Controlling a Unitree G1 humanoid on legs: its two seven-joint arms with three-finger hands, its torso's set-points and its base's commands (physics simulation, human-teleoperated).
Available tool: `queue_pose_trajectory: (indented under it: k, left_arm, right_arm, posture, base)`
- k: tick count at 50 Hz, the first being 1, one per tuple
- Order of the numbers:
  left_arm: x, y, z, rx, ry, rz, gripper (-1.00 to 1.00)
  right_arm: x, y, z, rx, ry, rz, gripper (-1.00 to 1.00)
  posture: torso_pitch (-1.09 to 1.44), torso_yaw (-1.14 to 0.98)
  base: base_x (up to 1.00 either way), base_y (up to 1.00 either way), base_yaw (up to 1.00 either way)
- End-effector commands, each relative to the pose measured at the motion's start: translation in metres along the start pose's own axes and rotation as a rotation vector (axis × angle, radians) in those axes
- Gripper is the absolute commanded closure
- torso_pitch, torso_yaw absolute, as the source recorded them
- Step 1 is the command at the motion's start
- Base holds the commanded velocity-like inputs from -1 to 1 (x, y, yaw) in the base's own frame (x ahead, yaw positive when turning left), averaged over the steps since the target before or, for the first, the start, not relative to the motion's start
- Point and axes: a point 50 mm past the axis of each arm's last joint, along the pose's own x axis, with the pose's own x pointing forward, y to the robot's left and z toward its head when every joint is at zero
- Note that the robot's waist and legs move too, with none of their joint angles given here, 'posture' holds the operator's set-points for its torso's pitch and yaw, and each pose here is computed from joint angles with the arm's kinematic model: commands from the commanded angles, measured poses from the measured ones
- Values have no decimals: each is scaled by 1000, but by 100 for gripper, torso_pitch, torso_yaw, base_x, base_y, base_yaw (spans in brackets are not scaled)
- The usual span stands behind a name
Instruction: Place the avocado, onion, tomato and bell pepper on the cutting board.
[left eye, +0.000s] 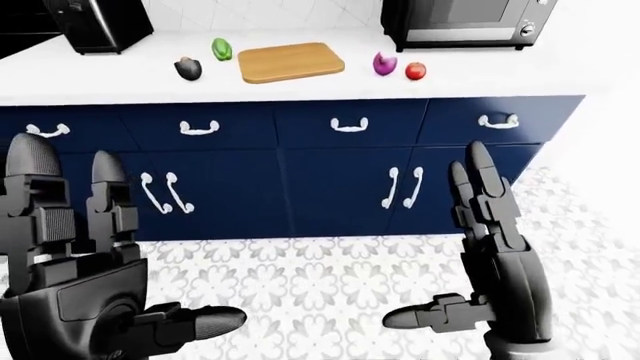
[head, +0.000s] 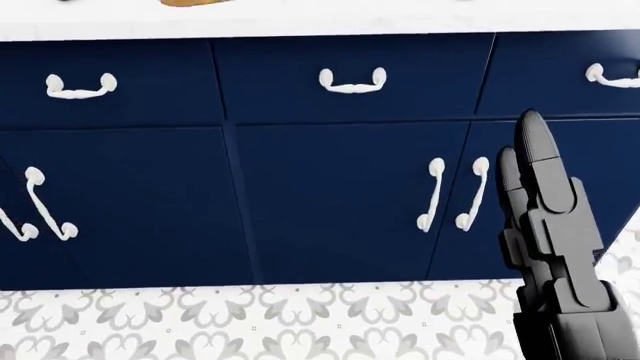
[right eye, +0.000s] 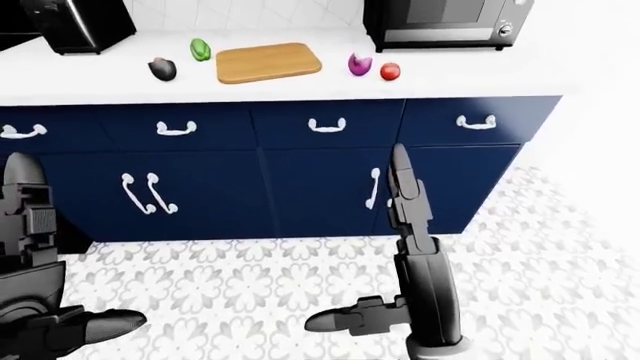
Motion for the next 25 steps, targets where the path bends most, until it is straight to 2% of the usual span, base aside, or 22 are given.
queue_pose_trajectory:
  k: [1,25]
  left_arm:
    - [1,-4,12,-1,-73,-26,-100]
    - [0,-7,10,4,-66,-40,-100]
  right_arm:
    - [1,-3,13,-9,-78,-17,-100]
    - [2,-2,11,4,-69,-10,-100]
  posture:
    - [0,0]
    - [0,0]
  base:
    - [0,27,0]
    - [0,28,0]
